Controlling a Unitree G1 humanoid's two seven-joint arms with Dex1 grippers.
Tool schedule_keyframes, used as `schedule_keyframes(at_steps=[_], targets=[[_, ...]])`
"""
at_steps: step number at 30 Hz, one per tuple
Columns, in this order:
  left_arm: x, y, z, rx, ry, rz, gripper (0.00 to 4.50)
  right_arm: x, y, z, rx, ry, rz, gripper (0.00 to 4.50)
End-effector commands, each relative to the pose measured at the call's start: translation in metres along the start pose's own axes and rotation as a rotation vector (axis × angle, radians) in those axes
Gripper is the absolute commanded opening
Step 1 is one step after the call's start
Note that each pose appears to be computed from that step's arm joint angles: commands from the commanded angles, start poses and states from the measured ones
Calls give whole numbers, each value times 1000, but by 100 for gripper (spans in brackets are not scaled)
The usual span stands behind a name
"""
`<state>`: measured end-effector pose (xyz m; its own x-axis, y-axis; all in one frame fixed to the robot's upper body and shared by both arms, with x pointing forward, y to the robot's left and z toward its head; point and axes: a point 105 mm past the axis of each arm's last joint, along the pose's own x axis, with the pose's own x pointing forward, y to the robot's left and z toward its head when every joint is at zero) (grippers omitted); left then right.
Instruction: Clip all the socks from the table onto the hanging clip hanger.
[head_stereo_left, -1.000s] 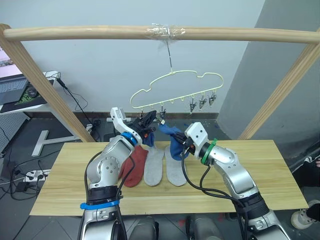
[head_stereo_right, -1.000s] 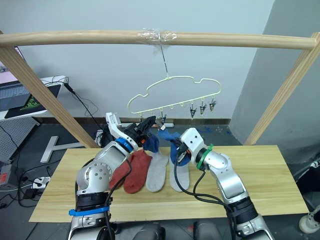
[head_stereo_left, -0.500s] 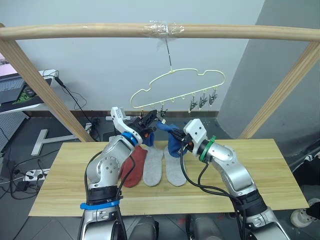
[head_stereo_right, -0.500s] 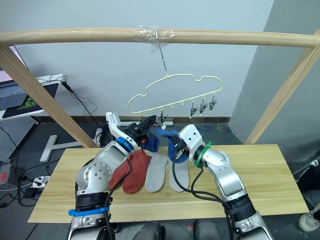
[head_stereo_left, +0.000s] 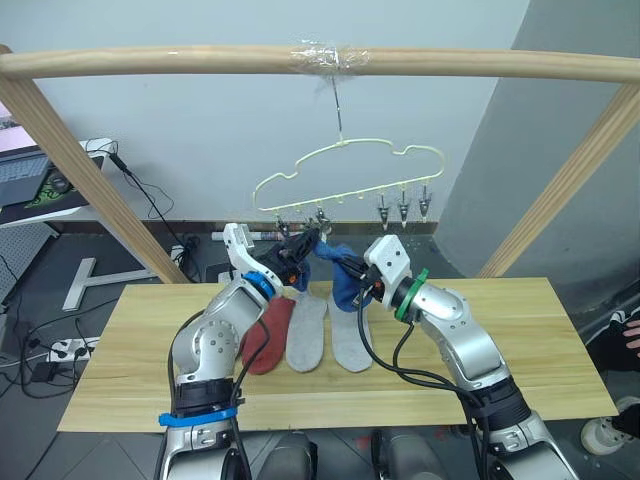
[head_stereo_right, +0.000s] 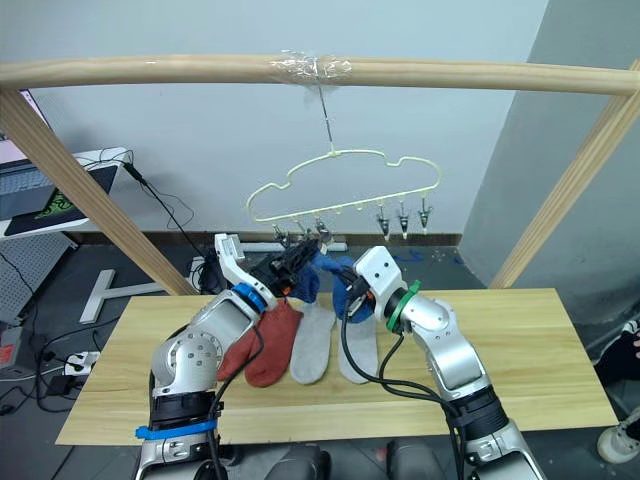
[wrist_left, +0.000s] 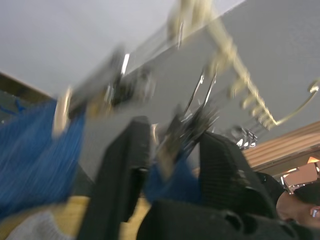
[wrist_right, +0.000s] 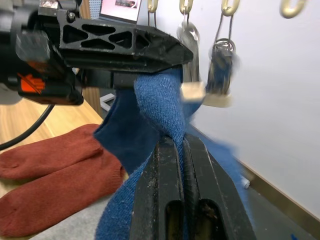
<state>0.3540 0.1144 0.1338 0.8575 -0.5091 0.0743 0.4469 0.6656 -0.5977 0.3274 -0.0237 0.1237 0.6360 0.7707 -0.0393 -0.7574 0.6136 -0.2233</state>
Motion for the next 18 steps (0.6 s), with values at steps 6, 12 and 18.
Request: schedule_keyframes(at_steps=[6,12,18], targets=[[-12,-12,12,44,-20,-46,447,5,3,2,13,-14,16,0],[-23,-14,11,58,11,-62,447,10,6,2,69,-22,30,0],[-35,-6,15,106,33,-38,450,16,22,1,276,-24,102,174]])
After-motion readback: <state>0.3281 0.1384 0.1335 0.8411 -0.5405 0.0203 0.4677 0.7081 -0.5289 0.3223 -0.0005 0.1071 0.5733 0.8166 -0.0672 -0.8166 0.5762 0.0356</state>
